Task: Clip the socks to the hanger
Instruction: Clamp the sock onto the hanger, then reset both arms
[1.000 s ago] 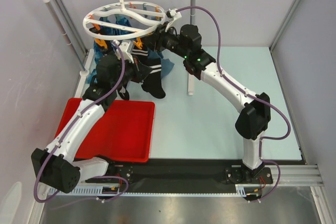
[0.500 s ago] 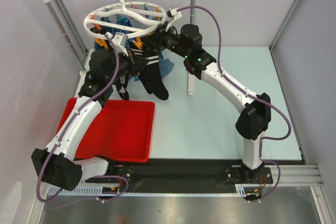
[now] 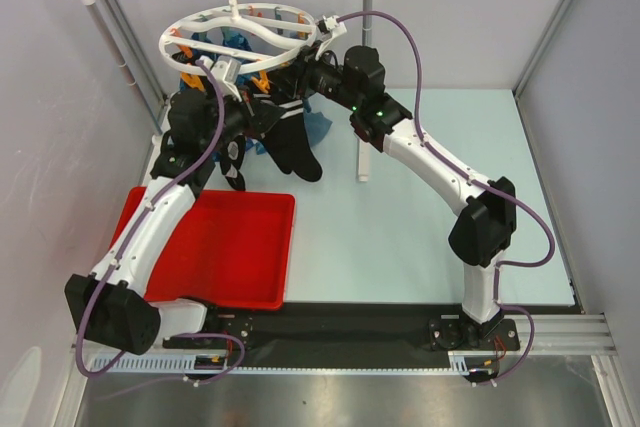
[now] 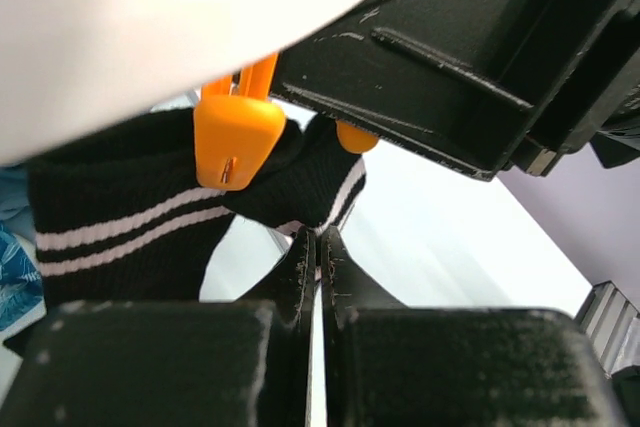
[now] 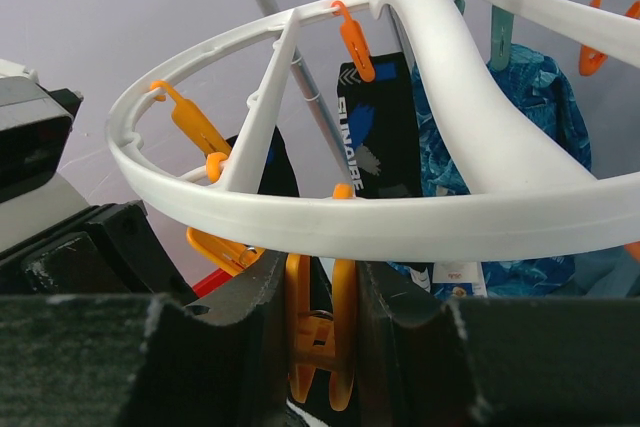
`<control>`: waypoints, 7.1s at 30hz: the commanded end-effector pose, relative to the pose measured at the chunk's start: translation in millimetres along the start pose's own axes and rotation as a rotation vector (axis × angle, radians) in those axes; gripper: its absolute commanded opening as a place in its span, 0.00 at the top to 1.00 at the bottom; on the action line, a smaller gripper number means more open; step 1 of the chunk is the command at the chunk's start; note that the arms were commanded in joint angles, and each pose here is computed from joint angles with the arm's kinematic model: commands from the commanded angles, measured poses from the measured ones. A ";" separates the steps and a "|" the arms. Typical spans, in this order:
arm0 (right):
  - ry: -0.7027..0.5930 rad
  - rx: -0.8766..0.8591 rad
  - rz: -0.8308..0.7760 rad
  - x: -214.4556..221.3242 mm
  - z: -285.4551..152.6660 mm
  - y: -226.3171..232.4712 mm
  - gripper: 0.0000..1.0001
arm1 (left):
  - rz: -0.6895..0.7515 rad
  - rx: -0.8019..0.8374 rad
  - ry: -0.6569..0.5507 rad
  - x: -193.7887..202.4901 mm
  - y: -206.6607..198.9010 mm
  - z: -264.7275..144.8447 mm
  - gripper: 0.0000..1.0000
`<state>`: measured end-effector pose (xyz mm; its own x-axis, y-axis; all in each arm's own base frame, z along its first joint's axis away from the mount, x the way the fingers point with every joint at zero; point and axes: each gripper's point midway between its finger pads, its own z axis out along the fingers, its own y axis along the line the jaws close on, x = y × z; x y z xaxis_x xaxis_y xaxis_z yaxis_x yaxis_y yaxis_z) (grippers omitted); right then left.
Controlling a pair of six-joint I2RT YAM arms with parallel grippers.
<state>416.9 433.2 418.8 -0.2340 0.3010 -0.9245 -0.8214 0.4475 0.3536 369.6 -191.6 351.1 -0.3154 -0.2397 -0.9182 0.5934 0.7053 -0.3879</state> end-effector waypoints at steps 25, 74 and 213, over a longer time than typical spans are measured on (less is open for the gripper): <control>-0.077 -0.070 -0.018 -43.1 -10.2 29.3 1.00 | 0.027 0.151 -0.014 -6.0 -19.0 -0.4 1.00; -0.063 -0.076 -0.006 -38.2 -8.9 31.1 1.00 | 0.024 0.232 -0.081 -17.1 -22.8 -15.0 1.00; 0.094 0.297 -0.097 9.3 -127.1 -13.6 0.00 | -0.230 0.181 -0.016 37.1 -41.1 -83.0 0.37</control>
<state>370.8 345.3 370.1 -0.2743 0.1642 -0.9475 -0.6749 0.6690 0.3114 294.5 -176.1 329.3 -0.4650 -0.3915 -0.7940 0.6055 0.5137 -0.6079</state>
